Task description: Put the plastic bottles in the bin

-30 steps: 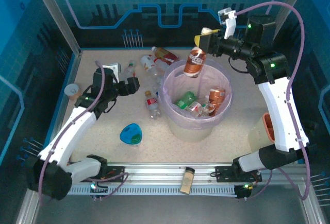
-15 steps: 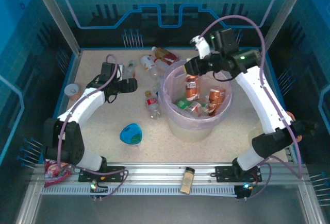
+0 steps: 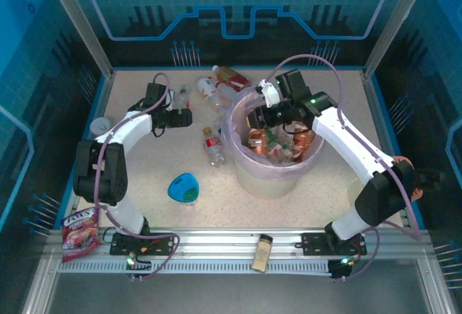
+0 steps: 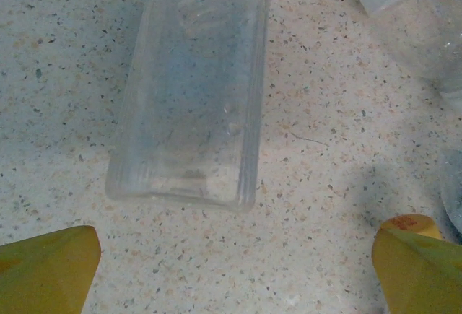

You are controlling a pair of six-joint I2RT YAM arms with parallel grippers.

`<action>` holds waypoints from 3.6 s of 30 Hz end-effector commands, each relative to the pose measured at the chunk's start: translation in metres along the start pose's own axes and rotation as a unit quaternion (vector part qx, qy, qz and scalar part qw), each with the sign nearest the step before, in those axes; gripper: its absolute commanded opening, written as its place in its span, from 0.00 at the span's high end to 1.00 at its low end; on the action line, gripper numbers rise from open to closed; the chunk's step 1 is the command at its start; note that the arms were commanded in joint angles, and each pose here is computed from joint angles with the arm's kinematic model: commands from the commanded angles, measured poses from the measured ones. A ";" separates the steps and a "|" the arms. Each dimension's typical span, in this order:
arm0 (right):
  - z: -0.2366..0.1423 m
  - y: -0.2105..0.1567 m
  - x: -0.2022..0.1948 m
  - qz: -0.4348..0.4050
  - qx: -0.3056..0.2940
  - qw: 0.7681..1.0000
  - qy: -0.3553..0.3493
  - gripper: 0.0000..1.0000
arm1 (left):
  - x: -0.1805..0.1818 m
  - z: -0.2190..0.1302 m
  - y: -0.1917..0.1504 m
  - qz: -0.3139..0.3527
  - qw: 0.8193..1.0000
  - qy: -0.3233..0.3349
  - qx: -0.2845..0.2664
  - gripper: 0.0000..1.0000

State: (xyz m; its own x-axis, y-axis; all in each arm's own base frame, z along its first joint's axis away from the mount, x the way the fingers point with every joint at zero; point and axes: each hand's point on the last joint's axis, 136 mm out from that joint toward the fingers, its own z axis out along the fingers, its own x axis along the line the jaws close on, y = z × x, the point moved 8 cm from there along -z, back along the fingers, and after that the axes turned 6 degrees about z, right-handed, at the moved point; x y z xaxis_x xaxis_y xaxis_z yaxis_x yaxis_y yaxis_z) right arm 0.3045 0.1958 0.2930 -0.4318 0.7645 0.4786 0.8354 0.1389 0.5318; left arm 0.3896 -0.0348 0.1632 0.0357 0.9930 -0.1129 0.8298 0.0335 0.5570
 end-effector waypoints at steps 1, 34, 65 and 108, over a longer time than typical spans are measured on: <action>0.001 -0.011 0.002 0.025 0.005 1.000 -0.001 0.69 | 0.003 0.007 0.012 0.012 1.000 -0.004 -0.005 0.02; -0.163 -0.018 0.039 -0.033 -0.165 0.985 -0.040 0.11 | 0.012 0.050 0.023 0.010 0.998 0.033 0.050 0.38; -0.129 0.080 0.095 -0.015 -0.264 0.946 0.189 0.12 | -0.159 -0.247 -0.014 0.085 0.888 -0.388 -0.232 0.66; -0.208 0.091 0.058 -0.058 -0.306 0.946 0.086 0.81 | -0.117 -0.176 -0.044 0.007 0.962 -0.254 -0.102 0.07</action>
State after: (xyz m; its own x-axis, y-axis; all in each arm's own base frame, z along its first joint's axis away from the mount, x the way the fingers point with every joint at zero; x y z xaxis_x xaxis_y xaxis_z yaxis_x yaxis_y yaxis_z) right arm 0.3091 0.1382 0.5187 -0.6270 0.5500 0.5516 0.4612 -0.3086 0.8319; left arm 0.2394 -0.1325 0.3397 0.4677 0.7668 -0.4397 0.5739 0.1148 0.8108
